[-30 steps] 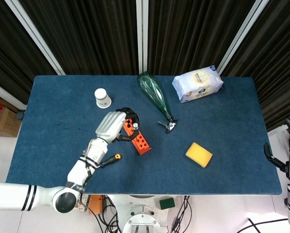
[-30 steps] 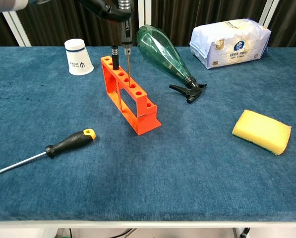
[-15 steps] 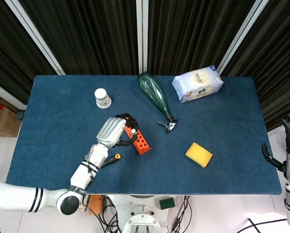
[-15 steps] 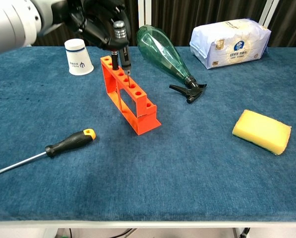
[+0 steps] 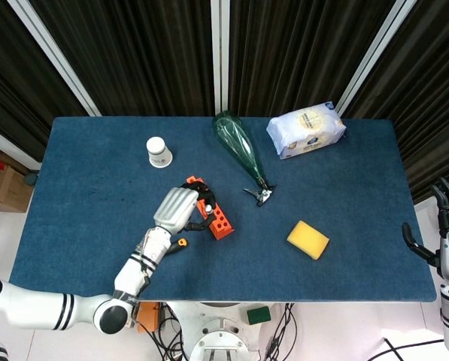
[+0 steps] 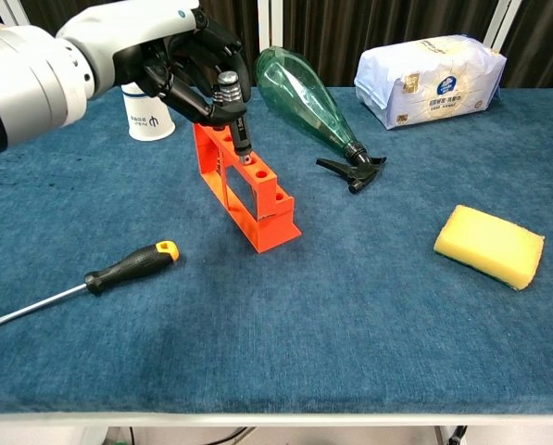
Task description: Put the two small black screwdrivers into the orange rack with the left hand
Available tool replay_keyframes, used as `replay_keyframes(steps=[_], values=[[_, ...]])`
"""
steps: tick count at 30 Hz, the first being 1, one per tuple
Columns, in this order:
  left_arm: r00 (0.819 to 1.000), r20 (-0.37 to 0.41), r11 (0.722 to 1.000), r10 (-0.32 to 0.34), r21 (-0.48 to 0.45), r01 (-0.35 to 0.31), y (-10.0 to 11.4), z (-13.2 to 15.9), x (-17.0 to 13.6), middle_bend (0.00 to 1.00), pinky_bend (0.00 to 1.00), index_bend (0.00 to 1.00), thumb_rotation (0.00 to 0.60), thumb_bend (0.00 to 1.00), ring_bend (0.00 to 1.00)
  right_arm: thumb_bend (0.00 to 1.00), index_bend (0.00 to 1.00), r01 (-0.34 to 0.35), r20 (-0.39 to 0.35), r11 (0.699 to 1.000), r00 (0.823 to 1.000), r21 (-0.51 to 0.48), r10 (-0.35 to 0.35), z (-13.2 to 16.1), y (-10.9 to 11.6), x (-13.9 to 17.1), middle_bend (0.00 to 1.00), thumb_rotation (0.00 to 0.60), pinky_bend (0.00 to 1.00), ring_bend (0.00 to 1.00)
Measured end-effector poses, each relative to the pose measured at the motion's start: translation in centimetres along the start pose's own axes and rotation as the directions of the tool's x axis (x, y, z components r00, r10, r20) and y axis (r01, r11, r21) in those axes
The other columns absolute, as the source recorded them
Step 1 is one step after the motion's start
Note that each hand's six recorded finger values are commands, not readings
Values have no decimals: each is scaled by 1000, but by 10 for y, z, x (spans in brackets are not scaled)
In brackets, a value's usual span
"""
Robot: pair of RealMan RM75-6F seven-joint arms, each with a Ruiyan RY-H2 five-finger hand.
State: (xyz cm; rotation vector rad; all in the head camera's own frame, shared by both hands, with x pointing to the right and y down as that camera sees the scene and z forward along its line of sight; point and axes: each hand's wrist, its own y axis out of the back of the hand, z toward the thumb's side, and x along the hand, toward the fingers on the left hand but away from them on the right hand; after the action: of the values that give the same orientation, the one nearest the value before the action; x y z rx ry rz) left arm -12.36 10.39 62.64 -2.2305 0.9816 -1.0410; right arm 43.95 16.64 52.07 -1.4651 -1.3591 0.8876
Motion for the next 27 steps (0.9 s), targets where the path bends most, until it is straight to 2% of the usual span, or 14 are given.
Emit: replay_keyframes(steps=[11,23,27], values=[[1000,-1,1000,8,3,-8,1,4,7,541,283,635,600,382,246,354,0,3,10,1000,1000,-1,-3,-5,0,0,0,600,0,0],[1000,-13,1000,-18,25,18,-5,2,7,532,282,630,600,382,245,353,0,3,12,1000,1000,-3,-3,-7,0,0,0,600,0,0],[1000,-8,999,-30,32,30,-8,2,6,508,282,582,600,381,245,354,0,6,13,1000,1000,-2,-6,-7,0,0,0,600,0,0]])
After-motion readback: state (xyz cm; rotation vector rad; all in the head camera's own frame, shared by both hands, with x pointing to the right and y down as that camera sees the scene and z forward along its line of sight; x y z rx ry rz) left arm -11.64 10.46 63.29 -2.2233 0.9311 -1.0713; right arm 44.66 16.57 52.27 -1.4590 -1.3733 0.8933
